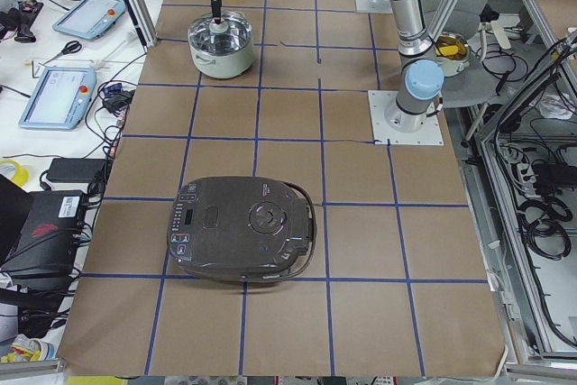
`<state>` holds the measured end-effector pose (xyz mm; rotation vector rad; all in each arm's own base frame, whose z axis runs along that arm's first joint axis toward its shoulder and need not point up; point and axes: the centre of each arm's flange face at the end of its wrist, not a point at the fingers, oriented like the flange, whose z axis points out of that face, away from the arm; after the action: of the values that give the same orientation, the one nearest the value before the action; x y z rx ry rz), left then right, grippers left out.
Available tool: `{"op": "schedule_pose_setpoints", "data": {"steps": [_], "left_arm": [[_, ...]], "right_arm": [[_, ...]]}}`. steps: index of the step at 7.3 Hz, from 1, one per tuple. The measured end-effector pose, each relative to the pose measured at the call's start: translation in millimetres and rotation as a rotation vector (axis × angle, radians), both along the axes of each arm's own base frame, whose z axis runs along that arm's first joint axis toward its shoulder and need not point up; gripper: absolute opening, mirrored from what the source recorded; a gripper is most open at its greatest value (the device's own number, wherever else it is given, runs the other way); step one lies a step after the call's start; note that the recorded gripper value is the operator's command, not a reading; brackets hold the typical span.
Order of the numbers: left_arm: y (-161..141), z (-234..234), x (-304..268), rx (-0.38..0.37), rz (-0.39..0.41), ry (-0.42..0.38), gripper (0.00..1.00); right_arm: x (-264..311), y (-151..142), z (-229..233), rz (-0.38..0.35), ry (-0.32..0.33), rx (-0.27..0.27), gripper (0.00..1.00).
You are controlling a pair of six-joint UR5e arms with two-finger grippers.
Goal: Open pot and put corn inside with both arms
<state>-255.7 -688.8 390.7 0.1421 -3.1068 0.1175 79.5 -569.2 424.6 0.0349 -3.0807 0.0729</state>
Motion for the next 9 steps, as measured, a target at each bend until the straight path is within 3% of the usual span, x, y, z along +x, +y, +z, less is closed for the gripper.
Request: {"op": "schedule_pose_setpoints", "data": {"steps": [2,4,5,8,9], "left_arm": [[-8,-22,-11,0.024,-0.035,-0.008,0.97],[-7,-35,-15,0.044,-0.046,-0.011,0.90],[-7,-39,-17,0.048,-0.049,-0.012,0.87],[-6,-46,-23,0.056,-0.052,-0.013,0.56],[-6,-47,-23,0.057,-0.053,-0.015,0.31]], "right_arm": [[-32,-45,-68,-0.043,-0.002,0.009,1.00],[-54,-84,-127,-0.048,0.009,-0.067,1.00],[-61,-95,-157,-0.041,0.015,-0.072,1.00],[-72,-108,-213,-0.047,0.006,-0.050,0.99],[-73,-112,-229,-0.048,0.010,-0.054,0.65]]}}
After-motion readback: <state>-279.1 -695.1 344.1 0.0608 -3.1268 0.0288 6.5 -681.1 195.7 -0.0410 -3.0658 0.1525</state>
